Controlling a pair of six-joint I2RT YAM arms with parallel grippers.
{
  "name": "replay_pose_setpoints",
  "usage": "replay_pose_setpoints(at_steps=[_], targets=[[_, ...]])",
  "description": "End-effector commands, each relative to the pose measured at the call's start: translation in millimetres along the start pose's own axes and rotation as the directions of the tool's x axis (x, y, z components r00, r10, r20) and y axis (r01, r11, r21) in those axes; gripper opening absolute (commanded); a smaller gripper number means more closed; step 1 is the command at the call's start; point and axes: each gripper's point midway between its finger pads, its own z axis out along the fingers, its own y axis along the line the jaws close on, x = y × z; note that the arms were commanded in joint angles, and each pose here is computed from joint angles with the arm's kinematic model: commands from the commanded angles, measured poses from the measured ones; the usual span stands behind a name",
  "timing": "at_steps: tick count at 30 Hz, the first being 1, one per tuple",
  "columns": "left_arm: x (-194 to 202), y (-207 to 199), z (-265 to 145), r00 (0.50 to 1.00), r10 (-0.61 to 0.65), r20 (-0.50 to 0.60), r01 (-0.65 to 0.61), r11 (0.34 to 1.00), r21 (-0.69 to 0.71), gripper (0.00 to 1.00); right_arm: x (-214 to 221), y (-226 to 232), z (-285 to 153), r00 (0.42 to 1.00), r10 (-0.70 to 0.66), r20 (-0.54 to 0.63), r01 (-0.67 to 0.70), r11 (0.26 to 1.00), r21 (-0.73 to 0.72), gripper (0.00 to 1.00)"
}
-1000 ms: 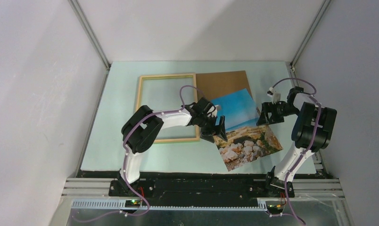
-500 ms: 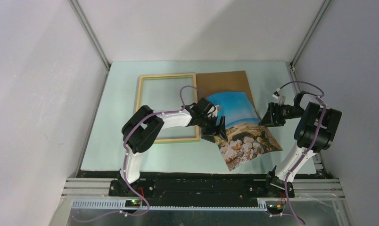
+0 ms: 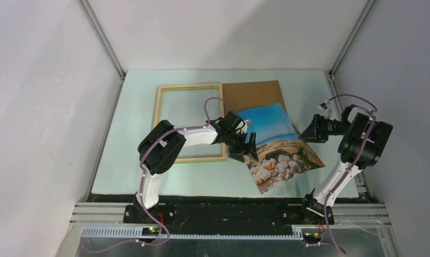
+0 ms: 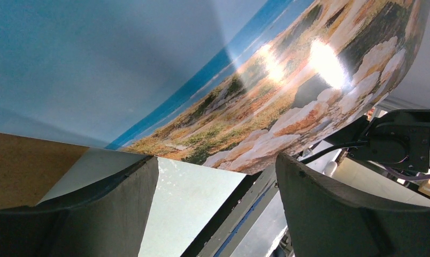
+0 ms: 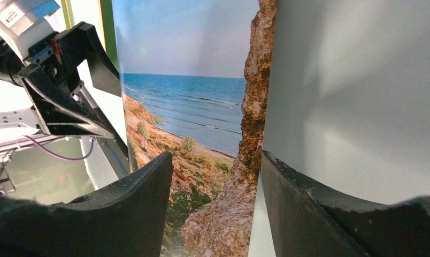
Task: Put the photo into the frame
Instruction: Turn over the photo at the center of the board.
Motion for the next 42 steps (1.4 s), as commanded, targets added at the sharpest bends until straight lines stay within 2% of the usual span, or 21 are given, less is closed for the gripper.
replay_pose_setpoints(at_steps=[1, 14, 42], targets=[[1, 30, 7, 0.998, 0.049, 0.029, -0.045, 0.992, -0.117, 0.88, -14, 0, 0, 0.997, 0.063, 0.040, -0.061, 0.997, -0.041, 0.64], [2, 30, 10, 0.999, 0.037, 0.016, -0.035, 0.993, -0.111, 0.88, -23, -39, 1, 0.962, 0.265, 0.057, -0.265, 0.964, -0.007, 0.61], [-15, 28, 6, 0.998, 0.056, 0.039, -0.052, 0.994, -0.100, 0.88, -4, 1, 22, 0.978, 0.195, -0.067, -0.203, 0.970, -0.133, 0.55]])
